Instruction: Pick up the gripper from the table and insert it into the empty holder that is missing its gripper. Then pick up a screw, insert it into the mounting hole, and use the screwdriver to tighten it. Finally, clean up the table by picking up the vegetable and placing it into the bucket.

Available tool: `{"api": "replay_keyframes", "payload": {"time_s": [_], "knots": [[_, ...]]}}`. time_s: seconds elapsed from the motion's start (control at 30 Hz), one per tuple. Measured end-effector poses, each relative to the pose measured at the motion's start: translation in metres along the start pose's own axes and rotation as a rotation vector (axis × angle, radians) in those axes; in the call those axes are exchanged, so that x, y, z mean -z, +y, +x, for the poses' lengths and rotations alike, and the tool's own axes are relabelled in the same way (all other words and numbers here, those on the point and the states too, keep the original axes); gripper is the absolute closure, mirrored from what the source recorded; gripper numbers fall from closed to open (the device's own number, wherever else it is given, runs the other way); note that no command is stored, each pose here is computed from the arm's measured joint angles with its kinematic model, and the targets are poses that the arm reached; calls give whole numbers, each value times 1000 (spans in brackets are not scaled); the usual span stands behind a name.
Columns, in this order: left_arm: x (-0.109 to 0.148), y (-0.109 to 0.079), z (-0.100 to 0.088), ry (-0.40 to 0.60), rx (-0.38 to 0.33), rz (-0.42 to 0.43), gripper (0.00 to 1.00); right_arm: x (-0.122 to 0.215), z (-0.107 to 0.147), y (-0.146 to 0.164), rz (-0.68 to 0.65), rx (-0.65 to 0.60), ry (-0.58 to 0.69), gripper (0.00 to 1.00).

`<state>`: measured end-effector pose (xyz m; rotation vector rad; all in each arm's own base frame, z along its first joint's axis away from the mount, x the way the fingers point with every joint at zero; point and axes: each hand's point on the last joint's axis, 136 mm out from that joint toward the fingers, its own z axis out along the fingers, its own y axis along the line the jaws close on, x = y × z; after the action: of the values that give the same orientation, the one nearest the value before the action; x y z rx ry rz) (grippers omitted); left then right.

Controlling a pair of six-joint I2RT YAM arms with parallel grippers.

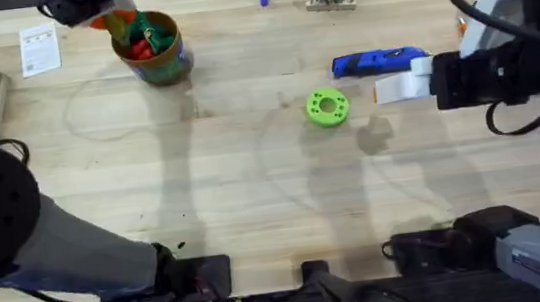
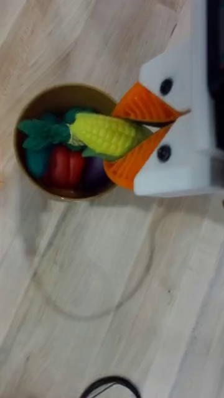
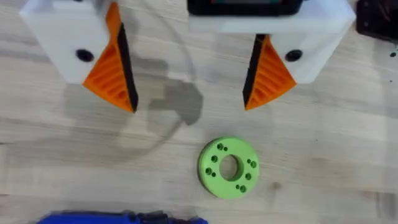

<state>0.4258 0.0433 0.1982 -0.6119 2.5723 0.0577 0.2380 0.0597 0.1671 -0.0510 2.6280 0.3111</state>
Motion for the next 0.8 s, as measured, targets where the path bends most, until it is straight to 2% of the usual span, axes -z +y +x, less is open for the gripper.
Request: {"api": "replay_keyframes", "payload": {"time_s": [0.2,0.4,0.63,0.67,0.8], "knots": [[-20,-6,-6,-7,-24,3,971,0,0,0,0,0,0,49],[-49,-4,3,52,-38,-22,971,0,0,0,0,0,0,50],[-52,0,3,57,-35,-28,971,0,0,0,0,0,0,50],[-52,0,3,57,-41,-28,948,0,0,0,0,0,0,50],[-52,0,3,57,-42,-28,352,0,0,0,0,0,0,50]]}}
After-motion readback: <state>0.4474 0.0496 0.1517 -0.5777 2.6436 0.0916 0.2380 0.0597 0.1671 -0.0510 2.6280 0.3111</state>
